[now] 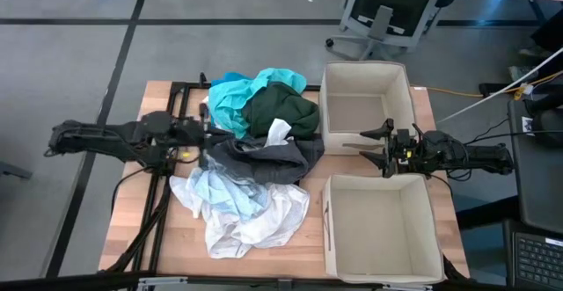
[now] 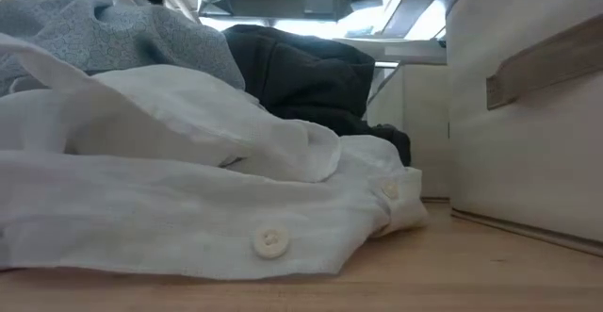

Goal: Sort clothes
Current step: Put the black shorts into the top bin

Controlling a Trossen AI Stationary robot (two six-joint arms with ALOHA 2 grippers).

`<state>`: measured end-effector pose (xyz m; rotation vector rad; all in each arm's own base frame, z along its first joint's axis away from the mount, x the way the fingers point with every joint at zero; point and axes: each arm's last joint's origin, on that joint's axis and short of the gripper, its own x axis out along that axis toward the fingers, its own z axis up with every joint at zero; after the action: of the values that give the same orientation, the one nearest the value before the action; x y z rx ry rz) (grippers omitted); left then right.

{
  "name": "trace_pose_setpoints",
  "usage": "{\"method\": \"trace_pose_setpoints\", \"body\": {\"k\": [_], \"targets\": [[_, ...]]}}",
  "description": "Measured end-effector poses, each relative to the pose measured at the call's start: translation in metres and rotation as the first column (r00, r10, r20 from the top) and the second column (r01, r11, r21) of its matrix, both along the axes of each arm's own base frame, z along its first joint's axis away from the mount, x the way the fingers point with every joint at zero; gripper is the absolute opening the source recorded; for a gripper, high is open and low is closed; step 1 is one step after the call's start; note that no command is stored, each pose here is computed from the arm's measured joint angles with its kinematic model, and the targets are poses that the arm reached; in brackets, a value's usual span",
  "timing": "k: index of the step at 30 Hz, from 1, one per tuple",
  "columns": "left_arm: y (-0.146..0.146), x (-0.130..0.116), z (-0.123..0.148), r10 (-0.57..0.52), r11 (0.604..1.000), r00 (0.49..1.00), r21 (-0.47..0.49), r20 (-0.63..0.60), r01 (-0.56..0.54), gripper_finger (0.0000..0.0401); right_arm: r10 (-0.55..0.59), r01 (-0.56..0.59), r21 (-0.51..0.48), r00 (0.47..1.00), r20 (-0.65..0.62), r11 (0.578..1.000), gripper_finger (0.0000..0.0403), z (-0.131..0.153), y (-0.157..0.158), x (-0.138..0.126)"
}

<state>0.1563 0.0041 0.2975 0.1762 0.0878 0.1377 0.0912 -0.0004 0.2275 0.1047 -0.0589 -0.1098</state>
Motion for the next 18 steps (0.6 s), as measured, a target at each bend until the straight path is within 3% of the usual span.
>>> {"method": "trace_pose_setpoints", "body": {"k": [7,10,12,18], "targets": [[0.0,0.039,0.017,-0.008,0.995,0.999,0.102,-0.036,0.012,0.0001,0.0,0.0,-0.001,1.0,0.001,1.0,0.0316,0.0,0.0,0.0],[0.0,0.05,0.024,-0.013,0.979,1.0,0.206,0.025,0.008,0.0002,0.0,0.0,-0.001,1.0,0.001,1.0,0.0316,0.0,0.0,0.0],[0.0,0.054,0.029,-0.012,0.975,0.997,0.221,0.078,-0.005,0.0007,0.0,0.0,-0.001,1.0,0.001,1.0,0.0316,0.0,0.0,0.0],[0.003,0.06,0.041,0.033,0.985,0.995,0.164,0.092,-0.048,0.0097,0.002,-0.002,0.019,1.0,0.007,1.0,0.0316,0.001,0.0,0.0]]}}
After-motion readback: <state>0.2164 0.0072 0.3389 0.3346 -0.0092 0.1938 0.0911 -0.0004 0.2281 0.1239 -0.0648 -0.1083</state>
